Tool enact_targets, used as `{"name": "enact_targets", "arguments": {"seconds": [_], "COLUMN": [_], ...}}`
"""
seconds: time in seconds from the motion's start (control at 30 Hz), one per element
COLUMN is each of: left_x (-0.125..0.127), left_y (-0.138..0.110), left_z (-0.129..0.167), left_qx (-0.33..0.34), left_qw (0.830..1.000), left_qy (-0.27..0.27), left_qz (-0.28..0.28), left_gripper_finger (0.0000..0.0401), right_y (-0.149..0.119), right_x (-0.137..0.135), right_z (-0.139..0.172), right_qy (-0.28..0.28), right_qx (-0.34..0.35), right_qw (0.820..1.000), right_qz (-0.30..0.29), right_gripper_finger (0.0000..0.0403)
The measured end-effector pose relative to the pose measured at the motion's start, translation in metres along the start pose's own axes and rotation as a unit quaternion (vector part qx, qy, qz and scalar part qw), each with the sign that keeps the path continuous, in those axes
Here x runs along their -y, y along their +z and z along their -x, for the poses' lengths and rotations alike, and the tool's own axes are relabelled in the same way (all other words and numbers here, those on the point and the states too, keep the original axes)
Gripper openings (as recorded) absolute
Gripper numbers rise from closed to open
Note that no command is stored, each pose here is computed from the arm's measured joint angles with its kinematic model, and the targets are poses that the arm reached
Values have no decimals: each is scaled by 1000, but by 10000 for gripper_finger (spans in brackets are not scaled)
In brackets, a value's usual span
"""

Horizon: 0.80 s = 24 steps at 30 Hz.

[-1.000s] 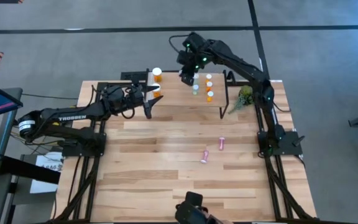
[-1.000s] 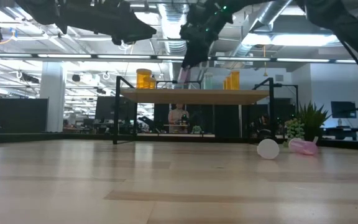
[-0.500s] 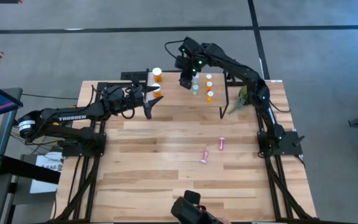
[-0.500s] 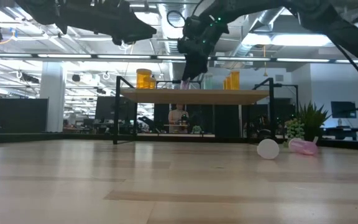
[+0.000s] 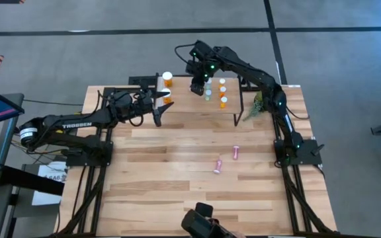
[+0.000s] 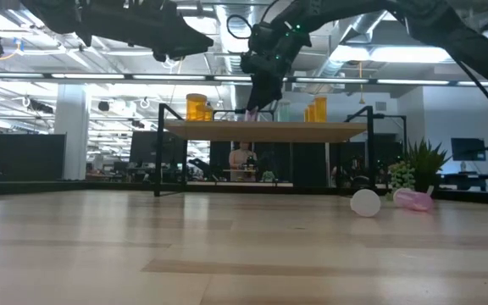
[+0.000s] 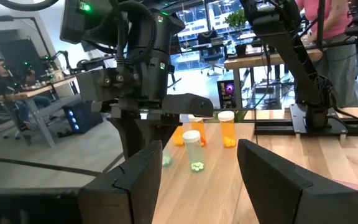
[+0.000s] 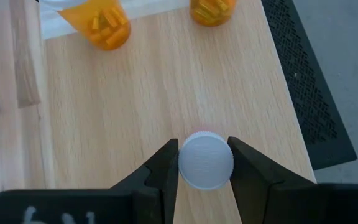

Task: Pick and place medicine bottles onto shelf by color
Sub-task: Put the bottom right pink pill bottle on the shelf, then put the top pink pill bottle on the shelf aligned with the pink pill bottle

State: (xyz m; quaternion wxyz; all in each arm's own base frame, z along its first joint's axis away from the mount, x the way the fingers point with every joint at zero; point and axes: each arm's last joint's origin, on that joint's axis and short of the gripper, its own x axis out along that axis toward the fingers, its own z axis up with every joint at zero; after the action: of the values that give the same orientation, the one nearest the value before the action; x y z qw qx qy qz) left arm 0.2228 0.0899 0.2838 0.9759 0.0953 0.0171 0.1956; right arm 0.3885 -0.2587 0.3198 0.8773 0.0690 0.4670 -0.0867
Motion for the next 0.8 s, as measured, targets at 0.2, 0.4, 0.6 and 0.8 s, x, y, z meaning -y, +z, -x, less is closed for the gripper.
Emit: {"name": "enact_targets", "arguments": {"seconds": [0.2, 0.4, 0.6, 0.8], "left_x": [0, 1, 2, 2], "left_y": [0, -3, -8, -8], "left_z": [0, -3, -8, -8], "left_qx": [0, -7, -11, -9], "left_qw": [1000, 1000, 1000, 1000], "left_qy": [-1, -4, -5, -4], "left_qz": [2, 2, 1, 1], "left_gripper_finger": [198, 198, 198, 198], "right_y": [1, 2, 4, 2], "right_x": [-2, -2, -1, -3], "right_z": [-1, -1, -1, 3], "right_qy": [-1, -3, -5, -3], "right_qx": [4, 7, 15, 6], "right_qw": [1000, 1000, 1000, 1000], "right_qz": [3, 4, 2, 0], "right_gripper_finger": [156, 186, 203, 205]}}
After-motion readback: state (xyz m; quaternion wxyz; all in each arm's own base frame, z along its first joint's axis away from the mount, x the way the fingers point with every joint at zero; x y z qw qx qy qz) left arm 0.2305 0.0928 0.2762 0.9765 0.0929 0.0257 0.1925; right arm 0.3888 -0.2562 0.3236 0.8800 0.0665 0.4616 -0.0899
